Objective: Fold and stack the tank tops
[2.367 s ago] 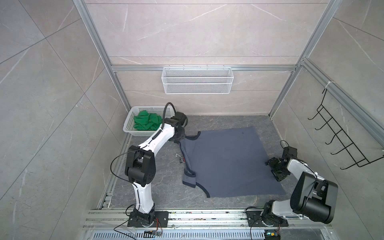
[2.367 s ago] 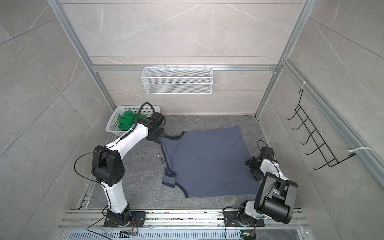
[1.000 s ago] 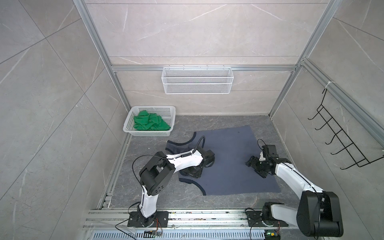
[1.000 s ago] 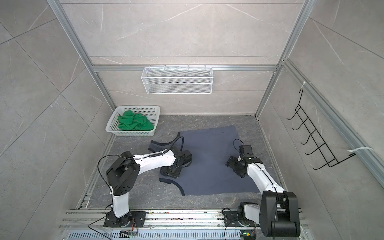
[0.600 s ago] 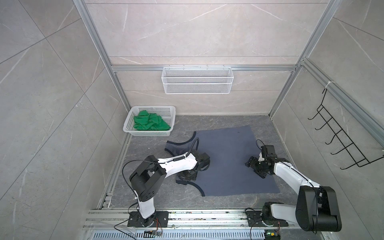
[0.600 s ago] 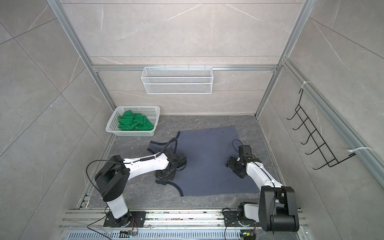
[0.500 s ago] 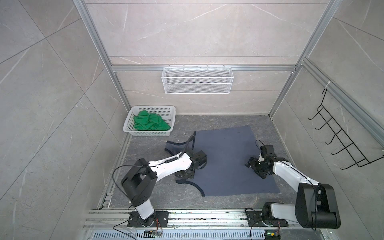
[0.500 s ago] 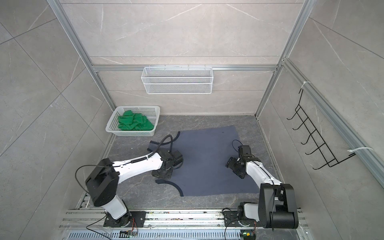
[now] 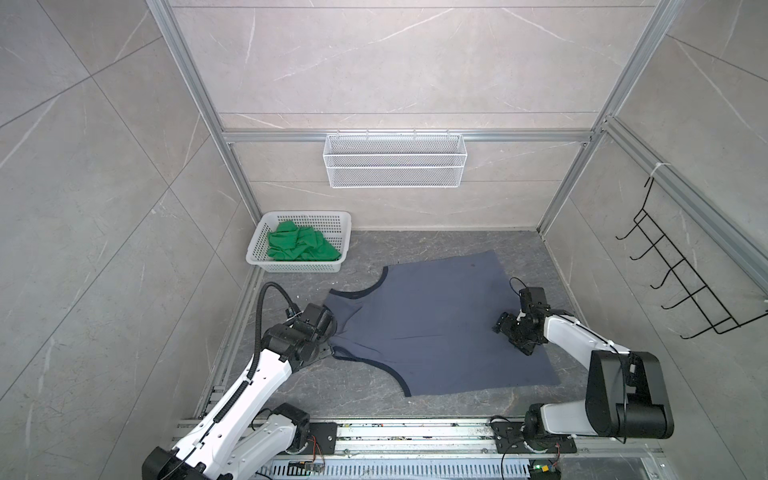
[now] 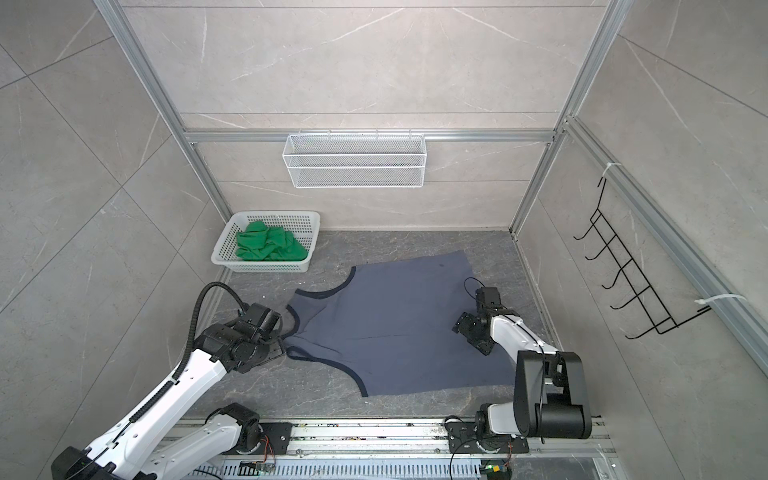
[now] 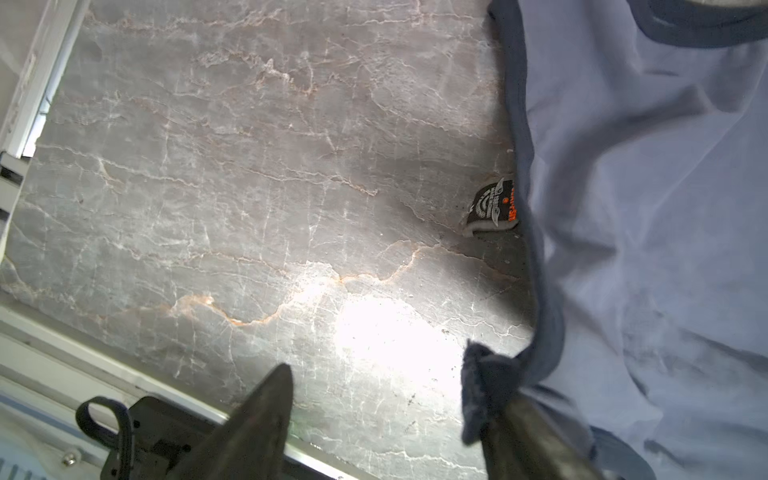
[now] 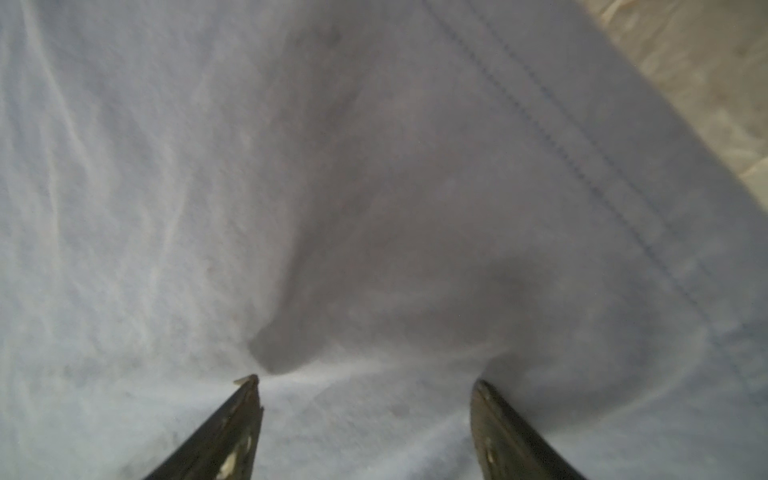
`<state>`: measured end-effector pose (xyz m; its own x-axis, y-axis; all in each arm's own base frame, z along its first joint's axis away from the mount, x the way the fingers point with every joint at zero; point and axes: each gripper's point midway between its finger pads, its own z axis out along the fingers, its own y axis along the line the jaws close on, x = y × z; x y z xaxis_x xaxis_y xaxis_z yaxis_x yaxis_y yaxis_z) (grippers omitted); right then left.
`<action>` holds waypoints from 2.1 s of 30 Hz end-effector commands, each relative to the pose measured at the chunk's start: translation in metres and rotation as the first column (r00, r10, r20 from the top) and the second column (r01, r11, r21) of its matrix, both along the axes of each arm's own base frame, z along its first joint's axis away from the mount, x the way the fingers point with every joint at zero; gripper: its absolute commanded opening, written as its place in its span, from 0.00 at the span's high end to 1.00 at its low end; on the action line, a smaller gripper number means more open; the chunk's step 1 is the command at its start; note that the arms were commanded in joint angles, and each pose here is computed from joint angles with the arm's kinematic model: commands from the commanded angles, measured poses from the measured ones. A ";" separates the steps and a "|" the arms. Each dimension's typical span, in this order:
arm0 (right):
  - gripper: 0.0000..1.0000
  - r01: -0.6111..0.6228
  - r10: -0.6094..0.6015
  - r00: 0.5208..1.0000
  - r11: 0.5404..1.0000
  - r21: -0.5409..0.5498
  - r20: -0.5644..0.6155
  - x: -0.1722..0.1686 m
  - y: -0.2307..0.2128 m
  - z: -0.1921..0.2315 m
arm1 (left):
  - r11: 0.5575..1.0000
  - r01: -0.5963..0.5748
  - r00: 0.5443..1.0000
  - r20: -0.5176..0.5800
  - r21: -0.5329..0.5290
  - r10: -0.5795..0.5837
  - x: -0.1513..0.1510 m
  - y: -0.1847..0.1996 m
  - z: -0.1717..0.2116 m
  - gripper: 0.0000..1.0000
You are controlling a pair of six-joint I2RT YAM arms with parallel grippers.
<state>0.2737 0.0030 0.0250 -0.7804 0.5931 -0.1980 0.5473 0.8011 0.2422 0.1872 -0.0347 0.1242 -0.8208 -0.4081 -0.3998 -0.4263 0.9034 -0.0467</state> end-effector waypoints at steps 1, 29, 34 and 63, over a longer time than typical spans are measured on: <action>0.19 0.016 -0.016 1.000 0.999 -0.038 0.007 -0.003 -0.008 0.013 | 1.000 -0.031 0.993 0.116 0.003 0.031 0.016 0.004 0.028 0.27; 0.20 -0.055 0.053 0.995 0.998 0.016 0.080 -0.005 0.011 0.030 | 0.981 0.161 0.987 0.005 -0.111 -0.161 0.044 -0.082 -0.024 0.35; 0.20 -0.060 0.058 0.996 0.998 0.020 0.064 -0.007 0.012 0.021 | 0.996 0.073 0.997 -0.032 -0.049 -0.075 0.018 -0.052 -0.041 0.44; 0.21 -0.077 0.074 0.996 0.996 0.050 0.054 -0.004 0.017 0.014 | 0.994 0.042 0.998 0.042 -0.096 -0.038 0.018 -0.031 -0.038 1.00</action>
<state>0.2699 0.0178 0.0411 -0.7989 0.5618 -0.2146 0.4884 0.8143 0.3137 0.1960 -0.0649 0.0528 -0.8267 -0.4626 -0.3204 -0.4387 0.8864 -0.1477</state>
